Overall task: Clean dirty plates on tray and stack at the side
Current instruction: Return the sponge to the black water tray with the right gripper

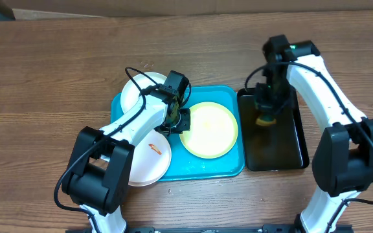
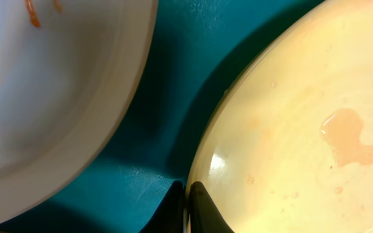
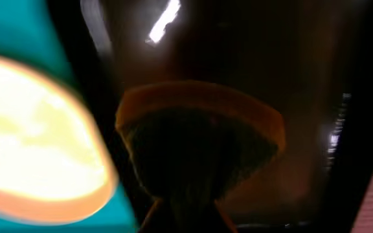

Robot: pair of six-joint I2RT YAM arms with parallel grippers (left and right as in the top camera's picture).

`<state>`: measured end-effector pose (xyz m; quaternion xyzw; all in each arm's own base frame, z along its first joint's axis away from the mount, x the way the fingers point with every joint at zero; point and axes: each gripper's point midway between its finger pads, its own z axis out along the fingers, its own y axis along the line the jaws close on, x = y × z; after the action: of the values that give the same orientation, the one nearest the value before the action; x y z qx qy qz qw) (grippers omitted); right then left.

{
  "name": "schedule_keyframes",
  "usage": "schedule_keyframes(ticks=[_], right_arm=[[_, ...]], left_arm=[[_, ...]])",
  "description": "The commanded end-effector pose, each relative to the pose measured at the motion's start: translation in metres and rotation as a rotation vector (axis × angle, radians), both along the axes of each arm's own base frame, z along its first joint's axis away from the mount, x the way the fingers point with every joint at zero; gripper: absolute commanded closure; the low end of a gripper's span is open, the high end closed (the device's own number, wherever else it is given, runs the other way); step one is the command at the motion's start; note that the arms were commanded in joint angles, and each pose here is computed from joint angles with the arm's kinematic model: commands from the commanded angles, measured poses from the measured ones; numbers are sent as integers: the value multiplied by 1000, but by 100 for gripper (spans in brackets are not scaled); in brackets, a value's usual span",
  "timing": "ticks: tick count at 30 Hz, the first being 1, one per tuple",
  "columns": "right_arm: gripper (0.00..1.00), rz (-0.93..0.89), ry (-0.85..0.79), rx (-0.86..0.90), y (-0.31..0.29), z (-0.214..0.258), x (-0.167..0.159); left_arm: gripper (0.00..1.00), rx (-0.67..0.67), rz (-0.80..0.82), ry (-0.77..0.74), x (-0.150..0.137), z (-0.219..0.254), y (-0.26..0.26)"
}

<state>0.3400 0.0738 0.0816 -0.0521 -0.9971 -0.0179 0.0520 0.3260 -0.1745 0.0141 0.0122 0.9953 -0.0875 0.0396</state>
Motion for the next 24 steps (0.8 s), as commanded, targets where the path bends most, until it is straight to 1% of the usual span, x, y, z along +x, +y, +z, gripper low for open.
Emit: schedule_keyframes(ticks=[1, 4, 7, 8, 9, 10, 11, 12, 13, 17, 20, 21, 22, 23, 24], right_arm=[[96, -19, -8, -100, -20, -18, -11], [96, -15, -45, -163, -31, -42, -9], [96, -15, -71, -169, -33, -56, -8], [86, -15, -74, -168, -33, -58, -8], [68, -15, -75, -168, -33, -58, -8], [44, -15, -76, -168, -33, -58, -7], [32, -15, -79, -168, -33, -58, -7], [23, -13, -82, -167, -33, -58, -6], [17, -16, -85, -169, -34, -58, -5], [15, -44, -82, -168, -36, -61, -7], [15, -53, -65, -161, -36, -71, -15], [18, -59, -59, -161, -36, -74, -18], [25, -72, -51, -164, -37, -78, -21], [65, -70, -42, -166, -37, -80, -25], [96, -69, -36, -168, -38, -81, -27]], left_arm=[[94, 1, 4, 16, -4, -5, -1], [93, 1, 4, 16, -4, -5, -1], [93, 1, 4, 16, -4, -4, -1], [92, 1, 4, 16, -4, -5, -1], [91, 1, 4, 16, -4, -5, -1], [89, 1, 4, 16, -4, -4, -1], [88, 1, 4, 16, -4, -4, -1], [88, 1, 4, 16, -4, -5, -1], [87, 2, 4, 17, -4, -5, -1], [85, 2, 4, 18, -4, -5, -1], [84, 2, 4, 18, -4, -5, -1], [84, 2, 4, 17, -4, -4, -1], [84, 2, 4, 17, -4, -5, -1], [84, 2, 4, 17, -4, -5, -1], [84, 2, 4, 17, -4, -4, -1]])
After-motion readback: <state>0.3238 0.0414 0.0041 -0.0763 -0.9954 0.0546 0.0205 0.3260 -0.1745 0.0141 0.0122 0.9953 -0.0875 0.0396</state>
